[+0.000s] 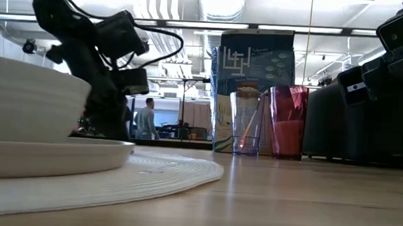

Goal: Arrange a breakfast setting
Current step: Move the white placemat to the center of the table

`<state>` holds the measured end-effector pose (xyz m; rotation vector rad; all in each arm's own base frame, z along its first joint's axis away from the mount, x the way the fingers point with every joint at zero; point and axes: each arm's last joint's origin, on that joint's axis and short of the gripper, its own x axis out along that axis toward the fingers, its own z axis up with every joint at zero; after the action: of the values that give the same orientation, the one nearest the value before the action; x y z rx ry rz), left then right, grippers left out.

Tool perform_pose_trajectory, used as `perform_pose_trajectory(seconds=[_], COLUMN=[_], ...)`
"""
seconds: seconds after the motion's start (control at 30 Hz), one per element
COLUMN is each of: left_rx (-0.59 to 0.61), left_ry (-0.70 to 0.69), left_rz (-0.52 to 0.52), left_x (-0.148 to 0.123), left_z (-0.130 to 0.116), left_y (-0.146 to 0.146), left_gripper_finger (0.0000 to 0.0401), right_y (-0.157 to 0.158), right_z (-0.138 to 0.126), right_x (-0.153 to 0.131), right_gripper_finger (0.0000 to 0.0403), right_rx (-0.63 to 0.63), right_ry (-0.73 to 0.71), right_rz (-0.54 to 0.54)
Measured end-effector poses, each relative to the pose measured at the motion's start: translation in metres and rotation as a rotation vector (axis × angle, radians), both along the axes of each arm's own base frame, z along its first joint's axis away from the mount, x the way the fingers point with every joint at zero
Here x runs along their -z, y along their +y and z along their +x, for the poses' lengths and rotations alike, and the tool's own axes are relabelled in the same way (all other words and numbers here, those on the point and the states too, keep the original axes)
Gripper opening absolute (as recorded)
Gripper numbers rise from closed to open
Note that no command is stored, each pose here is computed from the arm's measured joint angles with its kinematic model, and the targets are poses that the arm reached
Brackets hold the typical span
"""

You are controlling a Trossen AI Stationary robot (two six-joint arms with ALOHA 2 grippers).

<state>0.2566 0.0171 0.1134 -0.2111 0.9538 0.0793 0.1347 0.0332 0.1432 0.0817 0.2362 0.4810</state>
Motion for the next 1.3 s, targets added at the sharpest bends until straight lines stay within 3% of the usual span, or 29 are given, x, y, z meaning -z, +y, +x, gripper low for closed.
perform_pose_trajectory(seconds=[0.3,0.47,0.6,0.87,1.1,1.3], left_rx=[0.031,0.129,0.134,0.063,-0.091,-0.133], left_ry=[-0.023,-0.032,0.007,0.169,0.171,0.201], left_rz=[0.073,0.073,0.063,-0.035,-0.17,-0.266], left_x=[-0.006,-0.028,-0.046,-0.057,-0.049,-0.045], left_z=[0.027,0.041,0.038,-0.009,-0.071,-0.101], left_y=[0.017,0.017,0.016,0.0,-0.022,-0.044], left_gripper_finger=[0.0,0.0,0.0,0.0,0.0,0.0], right_y=[0.0,0.0,0.0,0.0,0.0,0.0], right_z=[0.0,0.0,0.0,0.0,0.0,0.0], right_x=[0.0,0.0,0.0,0.0,0.0,0.0], right_gripper_finger=[0.0123,0.0123,0.0123,0.0123,0.0123,0.0123], right_rx=[0.001,0.0,0.0,0.0,0.001,0.0], right_ry=[0.0,0.0,0.0,0.0,0.0,0.0], right_rz=[0.0,0.0,0.0,0.0,0.001,0.0])
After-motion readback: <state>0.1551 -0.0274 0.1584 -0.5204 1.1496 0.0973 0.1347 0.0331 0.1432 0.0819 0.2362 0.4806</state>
